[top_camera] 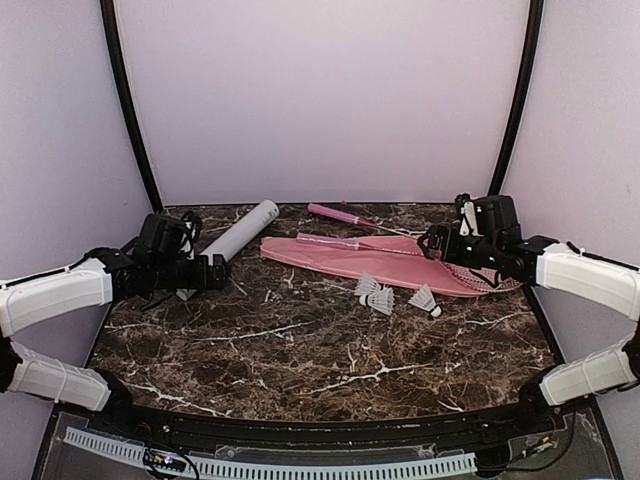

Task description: Pack up the badminton gear

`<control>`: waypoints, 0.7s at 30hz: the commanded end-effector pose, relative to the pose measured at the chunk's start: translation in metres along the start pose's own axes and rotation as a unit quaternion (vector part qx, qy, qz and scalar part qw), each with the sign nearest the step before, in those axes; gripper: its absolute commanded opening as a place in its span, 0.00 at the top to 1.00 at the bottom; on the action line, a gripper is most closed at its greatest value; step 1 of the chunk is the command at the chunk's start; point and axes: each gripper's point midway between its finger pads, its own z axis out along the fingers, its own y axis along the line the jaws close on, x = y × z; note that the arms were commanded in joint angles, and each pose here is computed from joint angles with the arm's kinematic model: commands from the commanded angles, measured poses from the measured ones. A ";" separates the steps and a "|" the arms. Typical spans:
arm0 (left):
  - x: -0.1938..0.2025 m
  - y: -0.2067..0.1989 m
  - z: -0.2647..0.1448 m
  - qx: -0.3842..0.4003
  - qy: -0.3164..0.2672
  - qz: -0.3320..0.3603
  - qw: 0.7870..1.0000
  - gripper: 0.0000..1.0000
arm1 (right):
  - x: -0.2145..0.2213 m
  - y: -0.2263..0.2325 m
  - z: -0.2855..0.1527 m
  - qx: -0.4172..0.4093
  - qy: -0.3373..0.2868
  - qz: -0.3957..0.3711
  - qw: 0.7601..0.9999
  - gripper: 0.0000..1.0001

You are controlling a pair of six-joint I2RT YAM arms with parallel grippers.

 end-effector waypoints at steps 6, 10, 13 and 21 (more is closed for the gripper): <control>-0.036 -0.019 0.010 -0.009 -0.014 0.074 0.997 0.01 | 0.012 0.011 -0.001 -0.015 0.010 -0.051 0.999 0.01; -0.056 -0.023 0.031 -0.007 0.006 0.087 0.996 0.01 | 0.022 0.021 -0.004 -0.049 0.028 -0.065 0.996 0.01; -0.069 -0.021 0.050 -0.016 0.017 0.102 0.995 0.01 | 0.030 0.029 -0.009 -0.082 0.034 -0.068 0.994 0.01; -0.083 0.014 0.101 -0.066 0.078 0.120 0.988 0.01 | 0.045 0.031 -0.015 -0.107 0.040 -0.063 0.991 0.01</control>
